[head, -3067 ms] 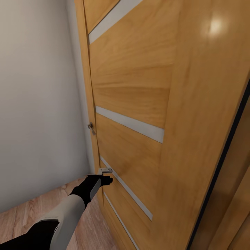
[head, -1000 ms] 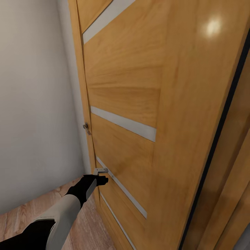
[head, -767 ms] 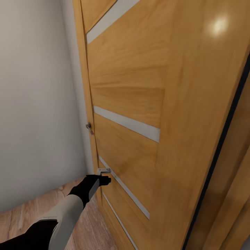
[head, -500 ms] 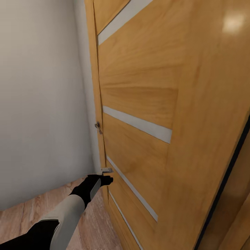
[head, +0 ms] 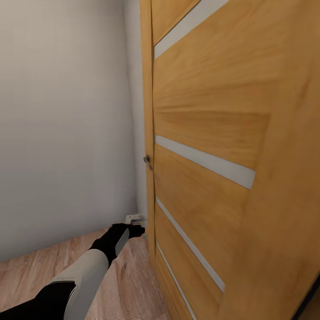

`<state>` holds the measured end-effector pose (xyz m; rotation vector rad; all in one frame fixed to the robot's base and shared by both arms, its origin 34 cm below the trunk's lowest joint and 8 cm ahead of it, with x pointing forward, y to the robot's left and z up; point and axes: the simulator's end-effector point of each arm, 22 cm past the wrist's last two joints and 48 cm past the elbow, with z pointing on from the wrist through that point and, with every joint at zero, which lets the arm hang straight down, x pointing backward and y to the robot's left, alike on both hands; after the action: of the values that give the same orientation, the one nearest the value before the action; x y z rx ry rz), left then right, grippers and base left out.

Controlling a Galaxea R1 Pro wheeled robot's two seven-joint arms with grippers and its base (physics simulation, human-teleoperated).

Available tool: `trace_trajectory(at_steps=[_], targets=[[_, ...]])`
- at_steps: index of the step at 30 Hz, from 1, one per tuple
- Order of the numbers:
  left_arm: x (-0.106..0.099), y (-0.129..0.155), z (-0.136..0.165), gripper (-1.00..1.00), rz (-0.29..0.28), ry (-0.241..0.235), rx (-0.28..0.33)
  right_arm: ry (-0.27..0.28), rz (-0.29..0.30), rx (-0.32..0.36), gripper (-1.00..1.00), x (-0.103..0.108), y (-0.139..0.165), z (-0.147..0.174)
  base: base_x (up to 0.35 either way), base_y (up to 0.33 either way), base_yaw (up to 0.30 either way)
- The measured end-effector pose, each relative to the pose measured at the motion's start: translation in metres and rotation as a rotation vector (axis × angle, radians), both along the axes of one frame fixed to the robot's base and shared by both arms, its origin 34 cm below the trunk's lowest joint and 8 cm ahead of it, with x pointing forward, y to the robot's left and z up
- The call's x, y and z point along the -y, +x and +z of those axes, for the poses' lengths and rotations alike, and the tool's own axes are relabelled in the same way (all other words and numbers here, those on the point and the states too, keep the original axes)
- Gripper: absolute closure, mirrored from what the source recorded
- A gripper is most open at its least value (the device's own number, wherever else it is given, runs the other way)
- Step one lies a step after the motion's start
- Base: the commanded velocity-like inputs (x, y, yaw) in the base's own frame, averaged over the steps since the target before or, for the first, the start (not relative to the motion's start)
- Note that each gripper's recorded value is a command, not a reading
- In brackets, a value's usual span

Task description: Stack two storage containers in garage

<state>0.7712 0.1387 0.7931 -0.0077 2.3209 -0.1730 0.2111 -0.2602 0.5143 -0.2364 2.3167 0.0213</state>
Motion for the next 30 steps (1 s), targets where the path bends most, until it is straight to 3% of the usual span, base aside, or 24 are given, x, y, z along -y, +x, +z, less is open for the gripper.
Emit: trace_trajectory(at_steps=[3, 6, 9, 15, 16, 17, 18, 19, 21, 25, 27, 30], targets=[[0.003, -0.010, -0.019, -1.00, -0.003, 0.000, -0.018, 0.000, 0.001, 0.000, -1.00, 0.000, 0.000, 0.000, 0.000, 0.000, 0.295], [-0.010, -0.052, -0.087, -1.00, 0.005, 0.021, -0.088, 0.000, 0.001, 0.000, -1.00, 0.000, 0.000, 0.000, 0.000, 0.000, 0.295], [-0.022, -0.078, -0.120, -1.00, 0.032, 0.031, -0.059, 0.000, 0.001, 0.000, -1.00, 0.000, 0.000, 0.000, 0.000, 0.000, 0.295], [-0.047, -0.210, -0.224, -1.00, 0.120, 0.095, -0.133, 0.000, -0.001, 0.000, -1.00, 0.000, 0.000, 0.000, 0.000, 0.000, 0.295], [-0.049, -0.217, -0.228, -1.00, 0.127, 0.098, -0.126, 0.000, -0.001, 0.000, -1.00, 0.000, 0.000, 0.000, 0.000, 0.000, 0.295], [-0.055, -0.238, -0.235, -1.00, 0.155, 0.105, -0.066, -0.001, -0.004, 0.001, -1.00, 0.001, 0.000, 0.000, 0.000, 0.000, 0.295], [-0.057, -0.314, -0.272, -1.00, 0.161, 0.113, -0.154, -0.001, -0.005, 0.000, -1.00, 0.001, 0.000, 0.000, 0.000, 0.000, 0.295], [-0.058, -0.350, -0.287, -1.00, 0.162, 0.118, -0.196, -0.001, -0.004, 0.000, -1.00, 0.001, 0.000, 0.000, 0.000, 0.000, 0.295], [-0.062, -0.355, -0.285, -1.00, 0.179, 0.124, -0.156, -0.001, -0.005, 0.000, -1.00, 0.001, 0.000, 0.000, 0.000, 0.000, 0.295], [-0.083, -0.404, -0.288, -1.00, 0.257, 0.178, -0.113, -0.001, -0.005, -0.001, -1.00, 0.001, 0.000, 0.000, 0.000, 0.000, 0.295], [-0.101, -0.433, -0.282, -1.00, 0.323, 0.218, -0.050, -0.002, -0.007, 0.000, -1.00, 0.001, 0.000, 0.000, 0.000, 0.000, 0.295], [-0.111, -0.446, -0.273, -1.00, 0.353, 0.232, 0.012, -0.002, -0.008, 0.000, -1.00, 0.002, 0.000, 0.000, 0.000, 0.000, 0.295]])
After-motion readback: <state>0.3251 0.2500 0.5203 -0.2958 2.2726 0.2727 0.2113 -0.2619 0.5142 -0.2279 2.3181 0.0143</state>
